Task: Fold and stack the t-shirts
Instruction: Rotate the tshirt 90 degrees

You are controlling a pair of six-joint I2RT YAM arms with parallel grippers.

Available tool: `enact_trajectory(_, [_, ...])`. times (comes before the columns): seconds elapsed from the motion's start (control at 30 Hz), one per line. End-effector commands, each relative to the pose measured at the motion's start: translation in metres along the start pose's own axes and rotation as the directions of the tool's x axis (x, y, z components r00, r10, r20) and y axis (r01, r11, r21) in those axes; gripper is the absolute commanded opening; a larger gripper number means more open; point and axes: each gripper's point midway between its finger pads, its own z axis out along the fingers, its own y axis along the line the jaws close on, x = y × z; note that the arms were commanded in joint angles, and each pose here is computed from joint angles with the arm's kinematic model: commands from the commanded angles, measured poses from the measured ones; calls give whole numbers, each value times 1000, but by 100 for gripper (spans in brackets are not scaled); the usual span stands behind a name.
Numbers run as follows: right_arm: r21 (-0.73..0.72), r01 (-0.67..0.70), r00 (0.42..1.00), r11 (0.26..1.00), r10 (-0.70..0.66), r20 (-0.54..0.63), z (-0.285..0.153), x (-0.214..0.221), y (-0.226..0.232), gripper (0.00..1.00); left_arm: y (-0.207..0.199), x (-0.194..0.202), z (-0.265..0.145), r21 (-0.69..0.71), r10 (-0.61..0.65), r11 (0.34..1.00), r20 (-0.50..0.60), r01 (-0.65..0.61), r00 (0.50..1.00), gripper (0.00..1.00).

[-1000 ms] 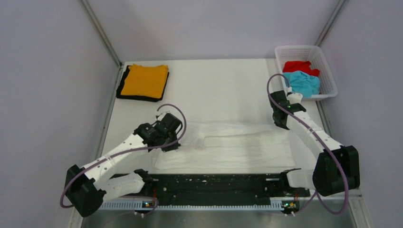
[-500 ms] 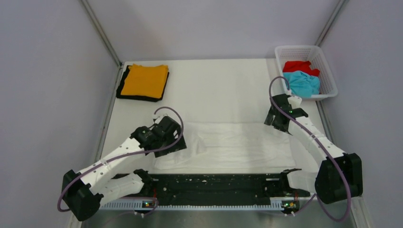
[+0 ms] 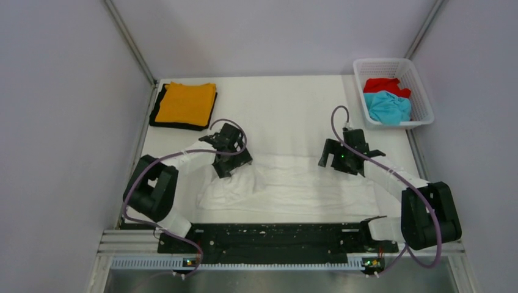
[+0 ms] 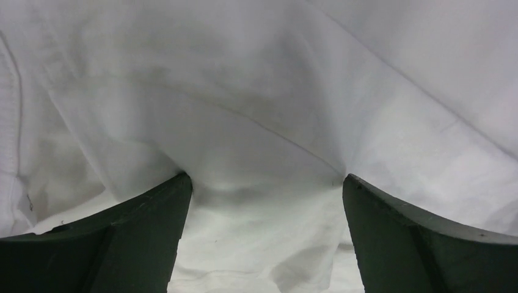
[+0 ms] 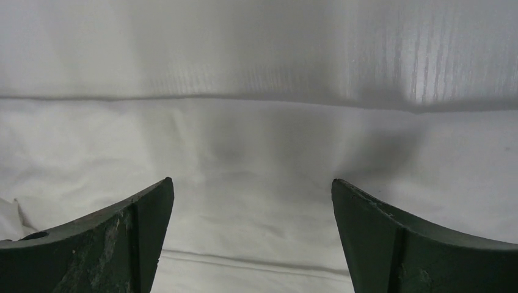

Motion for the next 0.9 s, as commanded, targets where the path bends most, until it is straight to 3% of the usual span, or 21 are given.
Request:
enact_trajectory(0.0, [-28, 24, 1000, 999, -24, -10, 5, 7, 3, 99, -24, -37, 39, 53, -62, 997, -8, 63, 998, 99])
enact_trajectory(0.1, [-45, -5, 996, 999, 1, -89, 4, 34, 0, 99, -43, -66, 64, 45, -64, 997, -62, 66, 996, 99])
enact_trajectory(0.23, [-143, -39, 974, 989, 6, -227, -4, 75, 17, 99, -105, -117, 98, 109, -43, 993, -83, 52, 996, 99])
enact_trajectory(0.37, [-300, 54, 922, 952, -163, -351, -25, 115, 58, 99, -209, -178, 133, 357, -45, 932, -51, 60, 998, 99])
enact_trajectory(0.43, [-405, 62, 874, 912, -245, -419, -47, 126, 88, 99, -258, -204, 144, 502, -104, 857, -52, 116, 993, 99])
enact_trajectory(0.5, [-502, 80, 868, 861, -307, -389, -65, 126, 113, 99, -299, -223, 149, 684, -170, 712, -49, 158, 984, 99])
enact_trajectory(0.57, [-521, 122, 881, 845, -334, -335, -76, 118, 120, 99, -314, -233, 144, 753, -225, 631, -52, 186, 973, 99])
enact_trajectory(0.77, [-486, 180, 921, 855, -321, -222, -88, 92, 121, 99, -335, -246, 125, 798, -256, 592, 55, 112, 965, 99])
enact_trajectory(0.87, [-415, 196, 935, 889, -297, -193, -85, 83, 111, 99, -330, -254, 123, 781, -271, 616, 87, 103, 958, 99])
